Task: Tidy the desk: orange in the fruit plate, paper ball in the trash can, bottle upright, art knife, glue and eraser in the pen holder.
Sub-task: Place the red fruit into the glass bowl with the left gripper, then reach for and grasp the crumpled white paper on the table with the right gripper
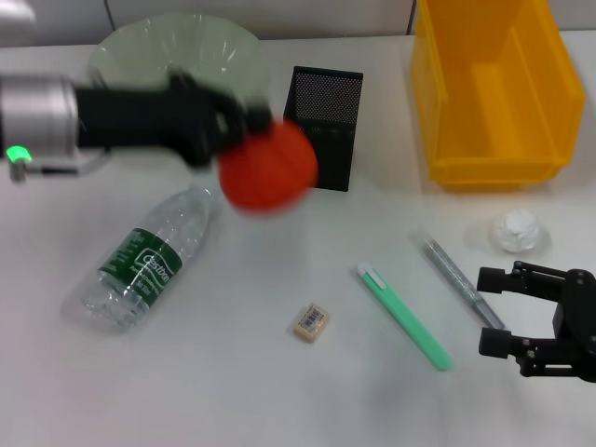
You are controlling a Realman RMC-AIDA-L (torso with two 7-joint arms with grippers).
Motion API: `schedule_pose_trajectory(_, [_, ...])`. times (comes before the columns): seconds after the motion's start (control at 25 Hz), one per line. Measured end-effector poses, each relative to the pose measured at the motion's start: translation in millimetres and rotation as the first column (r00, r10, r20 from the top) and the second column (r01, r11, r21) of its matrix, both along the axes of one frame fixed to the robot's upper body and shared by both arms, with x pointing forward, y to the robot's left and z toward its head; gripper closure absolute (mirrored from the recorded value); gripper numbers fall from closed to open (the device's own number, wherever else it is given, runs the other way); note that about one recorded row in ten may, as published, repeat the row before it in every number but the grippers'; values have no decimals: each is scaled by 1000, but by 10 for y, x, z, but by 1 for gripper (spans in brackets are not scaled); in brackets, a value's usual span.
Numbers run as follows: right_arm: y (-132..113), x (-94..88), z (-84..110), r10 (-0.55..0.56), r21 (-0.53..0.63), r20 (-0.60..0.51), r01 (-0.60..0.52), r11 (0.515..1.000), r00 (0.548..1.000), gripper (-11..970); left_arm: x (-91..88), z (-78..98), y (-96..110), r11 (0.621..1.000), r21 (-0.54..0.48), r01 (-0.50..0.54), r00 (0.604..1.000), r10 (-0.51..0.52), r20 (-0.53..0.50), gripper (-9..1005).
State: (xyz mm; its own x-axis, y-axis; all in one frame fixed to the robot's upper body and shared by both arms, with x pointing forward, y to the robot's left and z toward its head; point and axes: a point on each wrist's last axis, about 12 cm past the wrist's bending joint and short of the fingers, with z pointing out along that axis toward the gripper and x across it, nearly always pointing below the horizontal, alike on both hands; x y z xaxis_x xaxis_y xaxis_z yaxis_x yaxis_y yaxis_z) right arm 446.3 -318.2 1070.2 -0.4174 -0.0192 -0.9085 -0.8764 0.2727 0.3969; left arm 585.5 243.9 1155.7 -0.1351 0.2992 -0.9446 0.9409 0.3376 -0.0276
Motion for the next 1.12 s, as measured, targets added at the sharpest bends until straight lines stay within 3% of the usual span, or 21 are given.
schedule_pose_trajectory(0.12, [6, 1, -3, -2, 1, 0, 2, 1000, 1000, 114, 125, 86, 144, 982, -113, -150, 985, 158, 68, 894])
schedule_pose_trajectory(0.16, [12, -2, -9, -3, 5, -2, 3, 1000, 1000, 114, 215, 86, 237, 950, -171, -261, 955, 280, 98, 889])
schedule_pose_trajectory(0.2, [12, -2, -9, -3, 5, -2, 3, 1000, 1000, 114, 215, 86, 237, 950, -171, -261, 955, 280, 98, 884])
schedule_pose_trajectory(0.32, [25, -3, -18, -7, 15, -7, 8, 1000, 1000, 115, 360, 18, 338, 879, -216, -425, 893, 446, 58, 870])
schedule_pose_trajectory(0.36, [35, -3, -28, -13, 22, -10, 13, 1000, 1000, 115, 445, -31, 355, 839, -218, -499, 857, 516, 23, 865])
schedule_pose_trajectory(0.48, [42, 6, -40, -27, 26, -12, 27, 999, 1000, 115, 480, -62, 351, 820, -218, -529, 839, 544, 8, 851])
schedule_pose_trajectory(0.64, [32, 50, -46, -77, 32, -3, 77, 996, 997, 115, 484, -83, 367, 780, -278, -561, 817, 575, -39, 673])
schedule_pose_trajectory(0.72, [15, 81, -35, -102, 35, 5, 102, 994, 995, 116, 407, -83, 409, 773, -328, -544, 828, 557, -62, 598])
schedule_pose_trajectory(0.76, [4, 90, -26, -113, 40, 8, 112, 993, 994, 116, 276, -78, 453, 787, -370, -493, 860, 507, -67, 567])
schedule_pose_trajectory(0.8, [-12, 104, -7, -128, 51, 11, 127, 991, 992, 116, 276, -78, 453, 787, -370, -493, 860, 507, -67, 536])
schedule_pose_trajectory(0.84, [-37, 118, 19, -145, 64, 16, 144, 988, 989, 116, 184, -70, 467, 806, -390, -445, 886, 460, -58, 505])
schedule_pose_trajectory(0.92, [-135, 162, 133, -171, 88, 18, 169, 982, 985, 116, -62, -39, 469, 877, -398, -268, 957, 289, -8, 443])
schedule_pose_trajectory(0.96, [-262, 219, 321, -169, 89, 14, 168, 982, 985, 116, -157, -35, 471, 901, -389, -195, 977, 215, 9, 412])
schedule_pose_trajectory(1.0, [-262, 219, 321, -169, 89, 14, 168, 982, 985, 116, -250, -33, 470, 921, -372, -115, 991, 133, 21, 381])
schedule_pose_trajectory(1.04, [-324, 246, 440, -159, 79, 7, 158, 984, 987, 116, -250, -33, 470, 921, -372, -115, 991, 133, 21, 347])
schedule_pose_trajectory(1.08, [-378, 277, 559, -150, 63, -1, 149, 987, 989, 116, -446, -53, 475, 949, -310, 58, 998, -56, 18, 313])
schedule_pose_trajectory(1.12, [-430, 311, 710, -141, 24, -8, 142, 990, 990, 116, -481, -68, 475, 953, -290, 90, 996, -91, 8, 279])
